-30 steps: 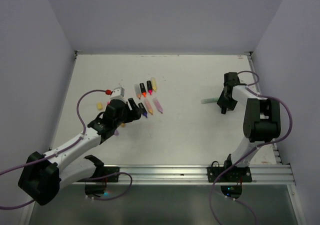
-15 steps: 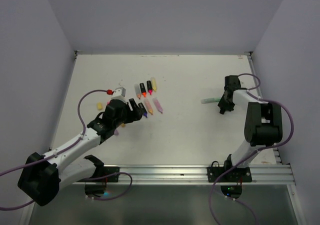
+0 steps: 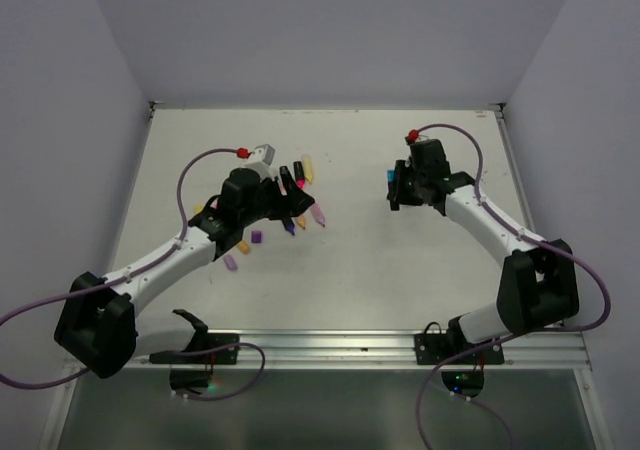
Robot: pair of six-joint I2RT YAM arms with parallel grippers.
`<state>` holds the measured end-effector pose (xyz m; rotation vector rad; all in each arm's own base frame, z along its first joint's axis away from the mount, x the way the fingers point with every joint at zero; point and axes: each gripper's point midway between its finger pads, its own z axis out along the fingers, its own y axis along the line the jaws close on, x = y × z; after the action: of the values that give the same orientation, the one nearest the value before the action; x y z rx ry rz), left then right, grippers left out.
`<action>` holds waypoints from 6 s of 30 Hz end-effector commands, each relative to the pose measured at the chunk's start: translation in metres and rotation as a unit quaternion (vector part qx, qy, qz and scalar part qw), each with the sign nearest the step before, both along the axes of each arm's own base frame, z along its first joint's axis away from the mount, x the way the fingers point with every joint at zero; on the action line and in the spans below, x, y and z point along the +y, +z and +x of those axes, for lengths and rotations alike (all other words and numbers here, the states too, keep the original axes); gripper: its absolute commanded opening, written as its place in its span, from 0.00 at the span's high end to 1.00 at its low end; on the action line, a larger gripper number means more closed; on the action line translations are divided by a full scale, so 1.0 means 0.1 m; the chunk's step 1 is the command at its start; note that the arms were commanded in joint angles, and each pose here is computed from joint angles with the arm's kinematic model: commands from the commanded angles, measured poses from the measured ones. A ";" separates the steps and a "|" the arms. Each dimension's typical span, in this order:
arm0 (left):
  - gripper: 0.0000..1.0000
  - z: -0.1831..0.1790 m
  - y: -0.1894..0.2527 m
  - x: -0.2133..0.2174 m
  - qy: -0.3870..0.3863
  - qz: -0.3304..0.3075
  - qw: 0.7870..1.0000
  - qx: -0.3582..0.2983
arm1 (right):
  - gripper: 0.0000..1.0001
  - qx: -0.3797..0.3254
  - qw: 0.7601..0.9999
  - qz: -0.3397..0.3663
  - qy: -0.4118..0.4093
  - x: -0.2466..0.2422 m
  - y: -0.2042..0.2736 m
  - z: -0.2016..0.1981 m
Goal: Open the pen caps
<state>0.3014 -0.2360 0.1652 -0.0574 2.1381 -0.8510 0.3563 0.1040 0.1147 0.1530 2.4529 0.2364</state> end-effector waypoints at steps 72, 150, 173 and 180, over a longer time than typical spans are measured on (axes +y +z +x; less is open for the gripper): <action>1.00 0.20 -0.13 -0.40 -0.020 -0.055 0.998 0.029 | 0.65 -0.072 0.950 0.100 0.287 2.10 0.36 -0.77; 1.00 1.23 0.72 0.87 0.225 -0.020 0.971 -0.084 | 1.00 -0.026 0.930 0.143 0.337 2.25 -0.10 -1.00; 1.00 1.62 0.90 1.51 0.308 -0.083 0.945 -0.071 | 1.00 0.008 0.929 0.125 0.349 2.39 -0.41 -1.32; 1.00 1.21 0.49 1.83 0.350 0.007 0.937 -0.014 | 1.00 -0.010 0.958 0.051 0.281 2.11 -0.33 -0.88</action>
<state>0.4468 -0.0773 0.2146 -0.7168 1.8802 -0.5436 0.2305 0.3262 0.0557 -0.5988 2.4676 0.7239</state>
